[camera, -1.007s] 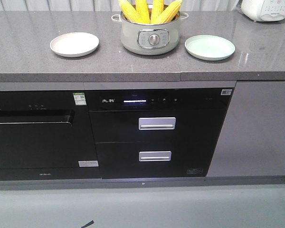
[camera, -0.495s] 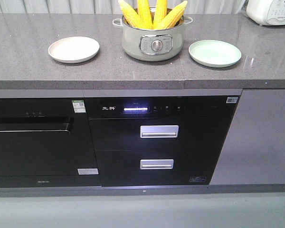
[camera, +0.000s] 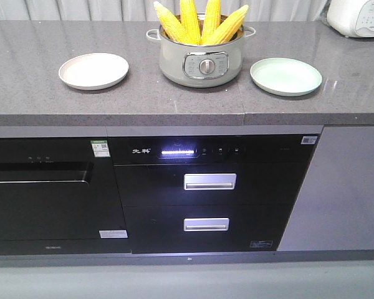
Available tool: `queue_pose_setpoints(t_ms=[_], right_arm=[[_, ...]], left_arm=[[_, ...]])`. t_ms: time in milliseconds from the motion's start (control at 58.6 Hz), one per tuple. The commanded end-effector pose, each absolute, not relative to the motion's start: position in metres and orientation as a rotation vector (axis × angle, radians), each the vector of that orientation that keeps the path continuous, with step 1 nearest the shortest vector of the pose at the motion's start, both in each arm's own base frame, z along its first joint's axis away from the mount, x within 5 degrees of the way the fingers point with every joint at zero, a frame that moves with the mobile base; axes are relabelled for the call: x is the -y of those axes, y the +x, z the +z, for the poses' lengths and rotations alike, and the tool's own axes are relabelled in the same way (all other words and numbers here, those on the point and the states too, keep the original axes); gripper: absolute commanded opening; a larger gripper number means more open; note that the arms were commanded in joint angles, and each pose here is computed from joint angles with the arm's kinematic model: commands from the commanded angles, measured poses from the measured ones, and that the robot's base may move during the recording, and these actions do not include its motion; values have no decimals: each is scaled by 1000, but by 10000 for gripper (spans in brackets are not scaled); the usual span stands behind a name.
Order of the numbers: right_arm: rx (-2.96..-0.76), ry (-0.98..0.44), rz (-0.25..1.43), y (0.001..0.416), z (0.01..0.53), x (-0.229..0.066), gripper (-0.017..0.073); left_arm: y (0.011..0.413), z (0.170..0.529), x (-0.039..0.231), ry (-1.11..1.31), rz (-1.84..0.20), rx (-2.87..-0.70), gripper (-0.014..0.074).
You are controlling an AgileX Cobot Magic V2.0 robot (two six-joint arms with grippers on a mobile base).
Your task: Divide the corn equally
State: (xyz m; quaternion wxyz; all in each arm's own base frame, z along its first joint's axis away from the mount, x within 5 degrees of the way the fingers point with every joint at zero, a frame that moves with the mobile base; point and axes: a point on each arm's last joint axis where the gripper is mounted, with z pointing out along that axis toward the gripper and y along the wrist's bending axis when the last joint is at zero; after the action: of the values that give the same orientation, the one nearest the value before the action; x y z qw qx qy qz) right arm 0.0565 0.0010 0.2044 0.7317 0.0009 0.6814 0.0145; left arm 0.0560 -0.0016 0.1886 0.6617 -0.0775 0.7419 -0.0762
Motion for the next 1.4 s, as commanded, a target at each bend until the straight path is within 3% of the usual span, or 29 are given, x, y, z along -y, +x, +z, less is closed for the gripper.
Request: queue_pose_setpoints(t_ms=[0,1382], right_arm=[[-1439,-13,25,56,205,-2,-5],[-1439,-13,25,56,205,-2,-5]], left_arm=[[54,203,1,-178,-178,-1570,-6],[54,203,1,-178,-178,-1570,-6]])
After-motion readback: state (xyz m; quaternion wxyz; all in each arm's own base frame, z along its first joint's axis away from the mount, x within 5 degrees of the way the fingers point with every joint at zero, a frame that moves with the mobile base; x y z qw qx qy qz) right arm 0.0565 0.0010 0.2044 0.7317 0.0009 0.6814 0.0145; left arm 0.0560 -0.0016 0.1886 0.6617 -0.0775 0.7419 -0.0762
